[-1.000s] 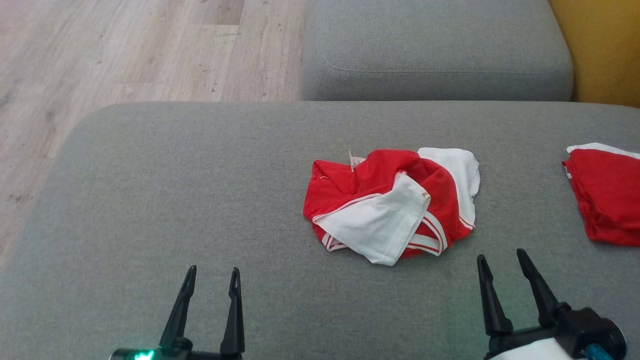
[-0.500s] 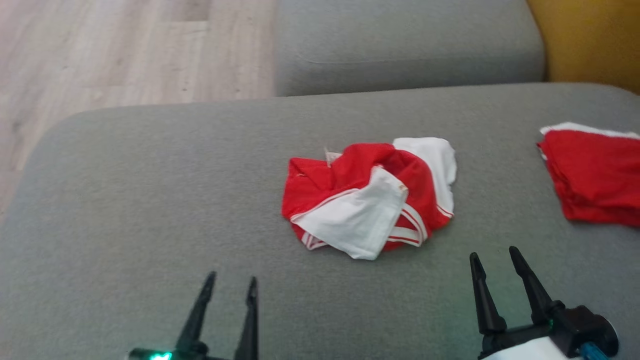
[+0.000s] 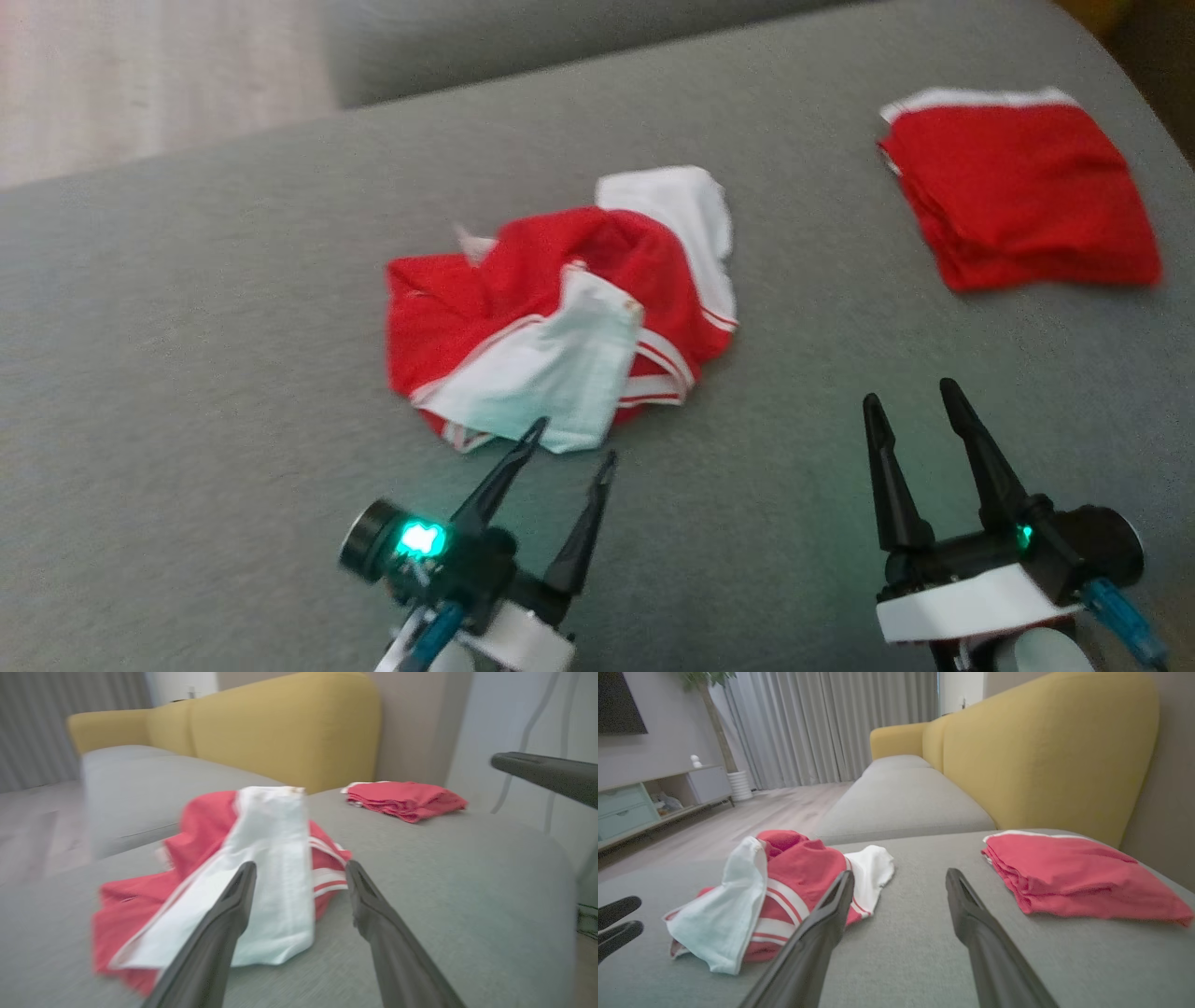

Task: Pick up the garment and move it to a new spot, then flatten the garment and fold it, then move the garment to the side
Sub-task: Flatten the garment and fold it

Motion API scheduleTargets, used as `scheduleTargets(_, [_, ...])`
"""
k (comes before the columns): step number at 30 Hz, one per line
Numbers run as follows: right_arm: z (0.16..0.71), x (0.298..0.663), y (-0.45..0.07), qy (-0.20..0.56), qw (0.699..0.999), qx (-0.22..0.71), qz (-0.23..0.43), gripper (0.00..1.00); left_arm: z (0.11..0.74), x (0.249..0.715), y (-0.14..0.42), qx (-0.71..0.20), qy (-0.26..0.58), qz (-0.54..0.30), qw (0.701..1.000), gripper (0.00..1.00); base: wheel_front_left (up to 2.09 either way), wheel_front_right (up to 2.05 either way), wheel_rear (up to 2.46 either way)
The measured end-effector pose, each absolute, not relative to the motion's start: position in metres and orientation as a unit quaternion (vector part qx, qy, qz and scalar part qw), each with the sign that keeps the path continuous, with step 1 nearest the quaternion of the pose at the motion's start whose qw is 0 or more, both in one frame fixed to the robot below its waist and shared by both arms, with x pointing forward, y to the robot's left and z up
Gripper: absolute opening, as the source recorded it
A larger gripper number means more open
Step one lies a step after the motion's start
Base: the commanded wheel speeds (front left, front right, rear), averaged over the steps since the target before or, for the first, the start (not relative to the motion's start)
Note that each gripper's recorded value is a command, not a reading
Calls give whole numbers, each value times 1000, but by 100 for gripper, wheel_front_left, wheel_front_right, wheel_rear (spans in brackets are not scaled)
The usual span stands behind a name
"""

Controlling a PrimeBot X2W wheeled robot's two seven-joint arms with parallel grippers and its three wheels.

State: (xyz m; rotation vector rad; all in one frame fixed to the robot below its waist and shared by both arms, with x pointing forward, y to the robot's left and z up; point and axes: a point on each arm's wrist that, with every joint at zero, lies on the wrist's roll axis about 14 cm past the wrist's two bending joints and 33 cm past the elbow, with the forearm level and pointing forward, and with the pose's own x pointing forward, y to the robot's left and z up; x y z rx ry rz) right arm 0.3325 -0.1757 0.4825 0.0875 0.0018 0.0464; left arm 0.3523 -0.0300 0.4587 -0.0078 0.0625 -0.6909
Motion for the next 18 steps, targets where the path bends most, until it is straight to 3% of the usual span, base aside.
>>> scheduleTargets(8, [464, 318, -216, 38, 997, 38, -50, 100, 425, 358, -102, 6, 67, -465, 883, 100, 0, 0, 0])
scheduleTargets(18, [461, 298, -246, 53, 992, 28, -110, 100, 385, 368, -132, 4, 124, -490, 863, 100, 0, 0, 0])
